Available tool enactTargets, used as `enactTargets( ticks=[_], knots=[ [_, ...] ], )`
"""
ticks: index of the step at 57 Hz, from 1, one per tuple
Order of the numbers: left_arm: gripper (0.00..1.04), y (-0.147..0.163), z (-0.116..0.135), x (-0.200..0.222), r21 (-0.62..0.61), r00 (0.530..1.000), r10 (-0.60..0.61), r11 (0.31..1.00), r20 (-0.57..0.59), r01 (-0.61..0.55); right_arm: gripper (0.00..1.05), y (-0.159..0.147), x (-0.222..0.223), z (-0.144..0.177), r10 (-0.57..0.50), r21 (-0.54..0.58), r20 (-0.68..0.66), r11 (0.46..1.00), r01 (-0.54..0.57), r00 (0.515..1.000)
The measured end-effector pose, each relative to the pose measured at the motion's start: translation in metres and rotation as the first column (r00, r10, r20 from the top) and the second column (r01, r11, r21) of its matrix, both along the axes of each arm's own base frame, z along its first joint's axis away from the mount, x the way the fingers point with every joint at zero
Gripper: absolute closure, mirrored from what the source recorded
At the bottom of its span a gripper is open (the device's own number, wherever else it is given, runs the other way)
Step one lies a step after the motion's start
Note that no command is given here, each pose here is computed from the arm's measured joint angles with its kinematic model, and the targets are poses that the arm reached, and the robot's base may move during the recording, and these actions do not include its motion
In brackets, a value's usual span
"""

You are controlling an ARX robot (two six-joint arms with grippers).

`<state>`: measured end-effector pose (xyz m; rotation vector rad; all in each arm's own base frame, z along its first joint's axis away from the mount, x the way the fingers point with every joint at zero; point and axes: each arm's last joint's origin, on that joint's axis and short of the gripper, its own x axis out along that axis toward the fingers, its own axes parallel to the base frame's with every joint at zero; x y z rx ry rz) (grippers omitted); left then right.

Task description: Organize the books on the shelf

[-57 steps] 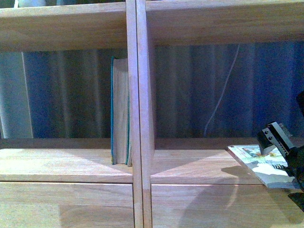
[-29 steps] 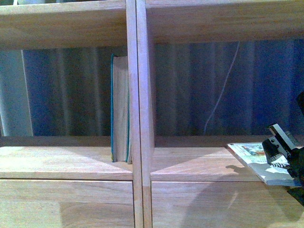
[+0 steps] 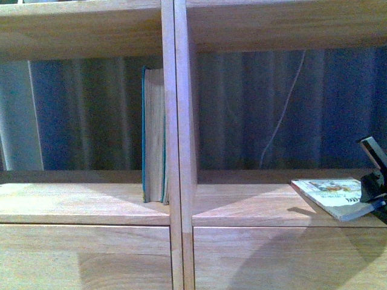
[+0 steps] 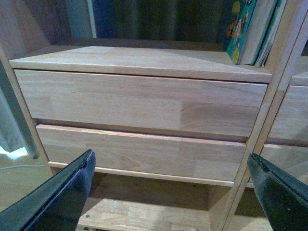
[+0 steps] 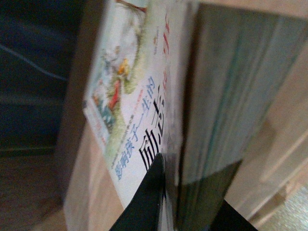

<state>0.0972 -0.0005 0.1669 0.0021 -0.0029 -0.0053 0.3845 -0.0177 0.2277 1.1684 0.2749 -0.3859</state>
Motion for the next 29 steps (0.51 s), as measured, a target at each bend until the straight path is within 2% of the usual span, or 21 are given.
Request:
enactTargets(
  ticks=[29],
  knots=[
    [0.07, 0.0, 0.0, 0.0, 0.0, 1.0, 0.0, 1.0, 0.0, 0.0, 0.97, -0.013, -0.021, 0.029, 0.058, -0.026, 0.102, 0.998, -0.056, 0.993]
  ],
)
